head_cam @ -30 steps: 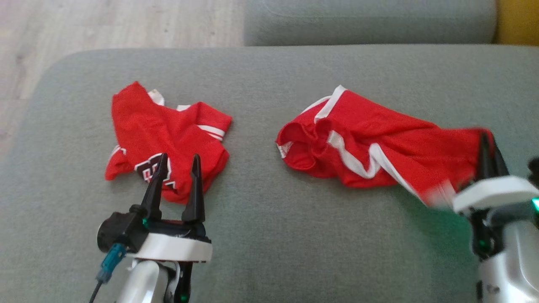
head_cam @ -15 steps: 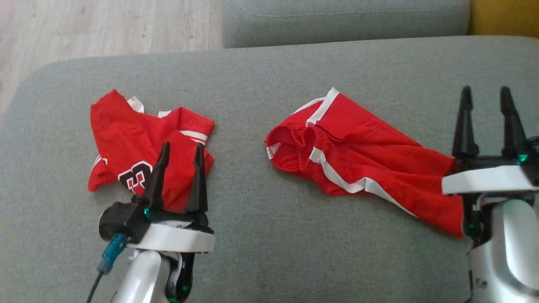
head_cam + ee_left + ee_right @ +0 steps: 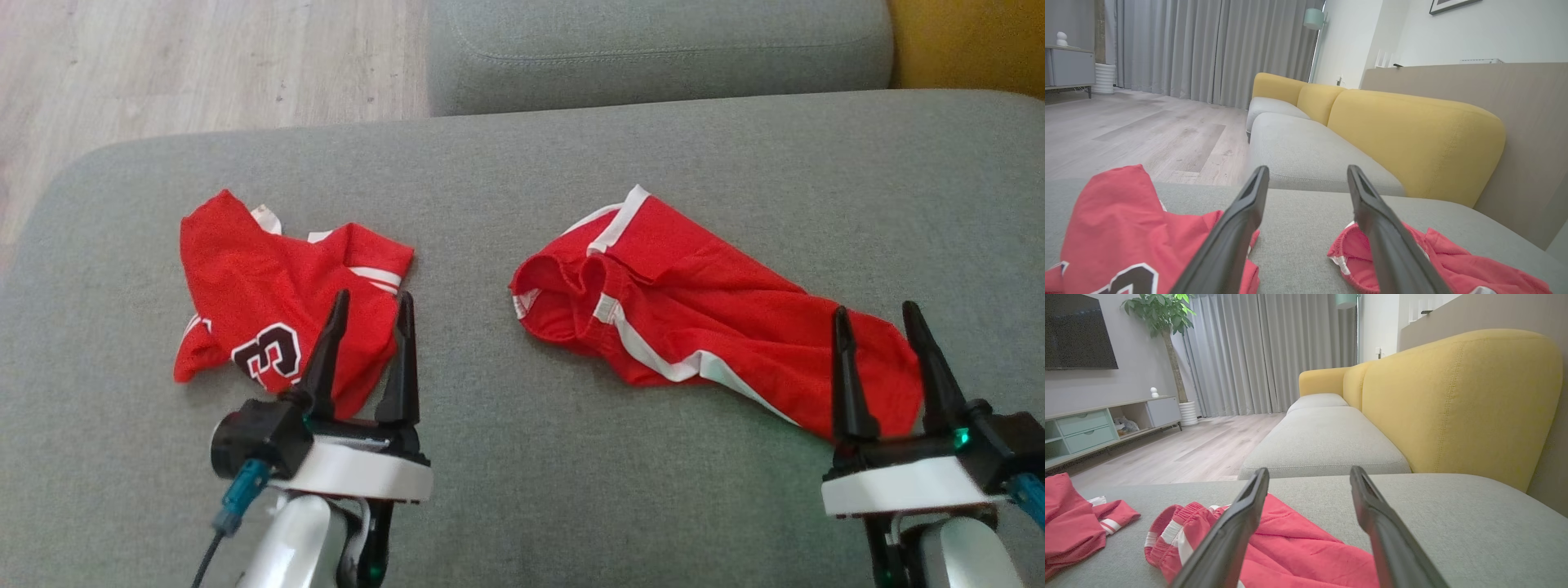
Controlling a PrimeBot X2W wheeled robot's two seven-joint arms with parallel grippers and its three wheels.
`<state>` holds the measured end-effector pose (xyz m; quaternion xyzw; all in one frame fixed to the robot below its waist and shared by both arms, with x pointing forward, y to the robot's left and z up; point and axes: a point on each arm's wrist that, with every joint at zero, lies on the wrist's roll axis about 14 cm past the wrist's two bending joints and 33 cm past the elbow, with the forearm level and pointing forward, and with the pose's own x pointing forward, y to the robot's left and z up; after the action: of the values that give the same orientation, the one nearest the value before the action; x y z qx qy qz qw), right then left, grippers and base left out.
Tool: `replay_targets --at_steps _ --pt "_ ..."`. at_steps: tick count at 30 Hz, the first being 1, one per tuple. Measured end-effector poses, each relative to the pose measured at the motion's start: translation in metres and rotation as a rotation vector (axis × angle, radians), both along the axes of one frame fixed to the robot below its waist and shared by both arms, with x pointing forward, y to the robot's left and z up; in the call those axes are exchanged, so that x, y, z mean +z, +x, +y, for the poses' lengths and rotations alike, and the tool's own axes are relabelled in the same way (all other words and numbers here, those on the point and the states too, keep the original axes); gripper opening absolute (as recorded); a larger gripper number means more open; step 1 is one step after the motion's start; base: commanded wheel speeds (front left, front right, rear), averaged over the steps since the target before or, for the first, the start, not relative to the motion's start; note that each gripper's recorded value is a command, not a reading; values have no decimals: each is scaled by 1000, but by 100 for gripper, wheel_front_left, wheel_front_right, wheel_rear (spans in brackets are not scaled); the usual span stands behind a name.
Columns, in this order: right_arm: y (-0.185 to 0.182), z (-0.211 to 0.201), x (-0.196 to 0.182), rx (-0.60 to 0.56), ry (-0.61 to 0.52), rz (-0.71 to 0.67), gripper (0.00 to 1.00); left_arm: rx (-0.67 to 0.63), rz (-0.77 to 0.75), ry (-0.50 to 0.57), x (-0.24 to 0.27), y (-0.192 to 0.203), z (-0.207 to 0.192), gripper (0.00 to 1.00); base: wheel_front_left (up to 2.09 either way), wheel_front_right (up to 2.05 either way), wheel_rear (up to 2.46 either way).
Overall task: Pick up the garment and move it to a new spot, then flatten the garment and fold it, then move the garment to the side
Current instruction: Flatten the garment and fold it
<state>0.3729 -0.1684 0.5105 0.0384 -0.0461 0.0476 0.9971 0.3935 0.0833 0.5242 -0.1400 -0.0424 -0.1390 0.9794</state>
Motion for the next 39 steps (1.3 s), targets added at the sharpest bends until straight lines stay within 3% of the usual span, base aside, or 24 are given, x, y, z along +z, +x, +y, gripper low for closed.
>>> replay_targets --at_steps 10,16,23,39 --pt "-1 -12 2 -36 4 -7 100 -102 49 35 -20 -2 -29 100 0 0 0" --pt "-1 -25 -8 -77 0 23 100 -341 122 156 -36 -2 -88 100 0 0 0" --pt "3 -35 -14 -105 -3 45 100 -527 267 284 -69 -2 -128 100 0 0 0" --pt "-3 -54 -27 -169 8 89 100 -610 365 314 -91 22 -152 100 0 0 0"
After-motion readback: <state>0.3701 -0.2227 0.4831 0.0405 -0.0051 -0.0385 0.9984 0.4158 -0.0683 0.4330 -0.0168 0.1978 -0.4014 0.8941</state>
